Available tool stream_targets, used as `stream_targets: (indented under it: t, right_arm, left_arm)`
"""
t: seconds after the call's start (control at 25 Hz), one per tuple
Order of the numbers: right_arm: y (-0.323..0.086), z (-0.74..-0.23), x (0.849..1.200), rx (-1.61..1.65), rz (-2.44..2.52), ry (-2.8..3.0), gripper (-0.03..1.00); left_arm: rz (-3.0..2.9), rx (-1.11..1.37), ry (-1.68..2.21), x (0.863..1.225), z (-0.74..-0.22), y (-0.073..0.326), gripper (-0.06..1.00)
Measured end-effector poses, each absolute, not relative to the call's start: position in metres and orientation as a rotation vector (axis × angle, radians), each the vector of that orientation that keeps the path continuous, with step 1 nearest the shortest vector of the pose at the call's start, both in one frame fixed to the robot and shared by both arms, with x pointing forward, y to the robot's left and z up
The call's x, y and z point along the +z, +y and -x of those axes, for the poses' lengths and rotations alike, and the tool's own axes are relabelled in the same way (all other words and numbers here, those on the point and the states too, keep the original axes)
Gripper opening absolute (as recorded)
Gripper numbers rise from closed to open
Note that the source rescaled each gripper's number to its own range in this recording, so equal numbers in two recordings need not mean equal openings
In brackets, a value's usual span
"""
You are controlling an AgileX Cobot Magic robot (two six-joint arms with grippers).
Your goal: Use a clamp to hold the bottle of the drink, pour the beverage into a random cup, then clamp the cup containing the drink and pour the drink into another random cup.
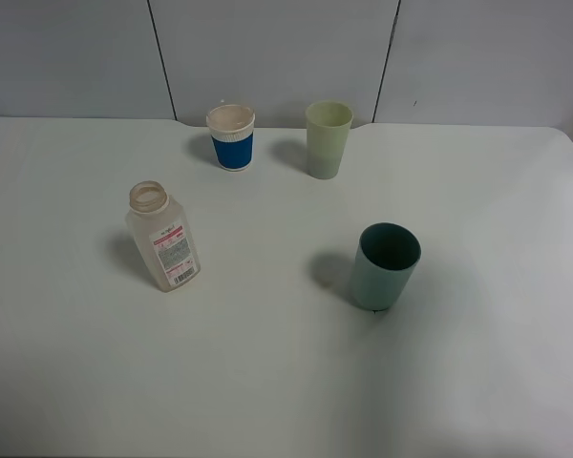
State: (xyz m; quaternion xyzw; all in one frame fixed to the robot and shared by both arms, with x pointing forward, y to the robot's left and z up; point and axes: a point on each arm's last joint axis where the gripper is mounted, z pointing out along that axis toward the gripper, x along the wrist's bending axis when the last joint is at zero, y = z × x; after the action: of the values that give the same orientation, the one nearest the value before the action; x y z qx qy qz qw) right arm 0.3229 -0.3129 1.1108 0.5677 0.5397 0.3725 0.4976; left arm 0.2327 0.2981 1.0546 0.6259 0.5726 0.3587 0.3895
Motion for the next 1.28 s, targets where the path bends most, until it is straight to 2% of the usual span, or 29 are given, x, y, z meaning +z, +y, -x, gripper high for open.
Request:
stream_targets:
  t: [0.64,1.28]
  right_arm:
    - [-0.299,-0.234,1.102,0.993,-1.303,1.213,1.00]
    - [-0.297,-0.228,1.078,0.953,-1.438,1.398,1.00]
  left_arm:
    - [-1.591,0.912,1.456,1.055,-0.233,0.298,1.00]
    - [-1.591,0.912,1.456,1.055,-0.233,0.298,1.00]
